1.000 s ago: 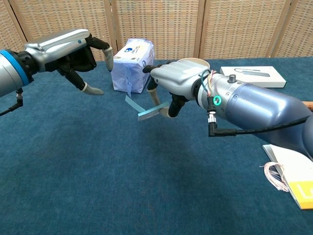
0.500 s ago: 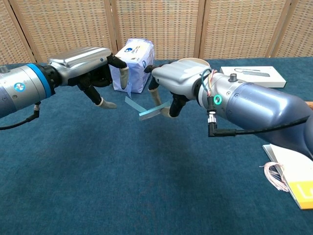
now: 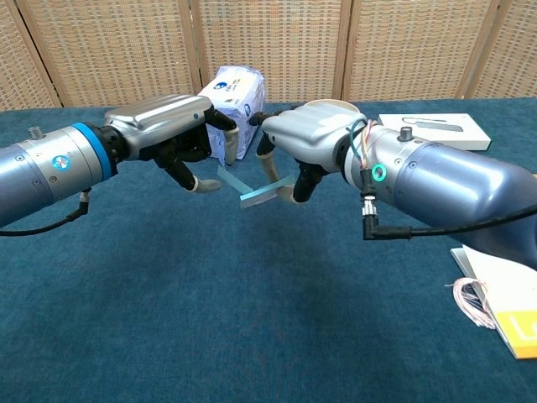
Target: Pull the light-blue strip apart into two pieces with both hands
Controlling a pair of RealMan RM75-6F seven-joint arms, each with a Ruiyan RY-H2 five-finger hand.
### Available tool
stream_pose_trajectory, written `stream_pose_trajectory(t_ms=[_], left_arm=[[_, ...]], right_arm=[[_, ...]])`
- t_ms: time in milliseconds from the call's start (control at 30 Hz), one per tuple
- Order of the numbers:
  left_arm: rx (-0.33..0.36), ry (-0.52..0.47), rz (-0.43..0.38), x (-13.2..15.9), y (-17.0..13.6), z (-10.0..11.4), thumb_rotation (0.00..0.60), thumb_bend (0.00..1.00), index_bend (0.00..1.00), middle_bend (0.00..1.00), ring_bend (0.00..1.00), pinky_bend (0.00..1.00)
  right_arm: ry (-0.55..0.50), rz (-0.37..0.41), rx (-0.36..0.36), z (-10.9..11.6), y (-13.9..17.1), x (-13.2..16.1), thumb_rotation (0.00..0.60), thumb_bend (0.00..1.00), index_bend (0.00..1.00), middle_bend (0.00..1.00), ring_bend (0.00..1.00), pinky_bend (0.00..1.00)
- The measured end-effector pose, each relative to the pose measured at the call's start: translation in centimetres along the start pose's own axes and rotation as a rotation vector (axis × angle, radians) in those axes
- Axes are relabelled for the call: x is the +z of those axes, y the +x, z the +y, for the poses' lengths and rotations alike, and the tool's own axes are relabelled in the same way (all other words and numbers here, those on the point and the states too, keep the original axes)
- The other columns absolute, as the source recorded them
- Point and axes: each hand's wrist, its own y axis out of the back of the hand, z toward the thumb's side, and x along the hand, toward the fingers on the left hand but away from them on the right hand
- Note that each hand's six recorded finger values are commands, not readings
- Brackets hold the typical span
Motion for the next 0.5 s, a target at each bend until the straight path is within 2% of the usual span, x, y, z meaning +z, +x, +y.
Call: stream_pose_trajectory(t_ms=[333,500], left_arm=[[-0.016,-0.012,-0.005,0.48,0.22,-0.22,0.600,0.37,0.54,0.99,0.98,0.98],[-0.017,-0.019,-0.002,0.63,0.37,-0.36,0.600,0.46,0.59,0.99,0.98,0.98]], right_arm=[[-0.001,-0.006,-0.002,0.16,0.01,-0.33,0.600,0.60,0.63,0.00,0.00,0.00],[0.002,-0.002,-0.003,0.26,0.08,-0.28,0.600,0.61,0.63,0.00,0.00,0.00]])
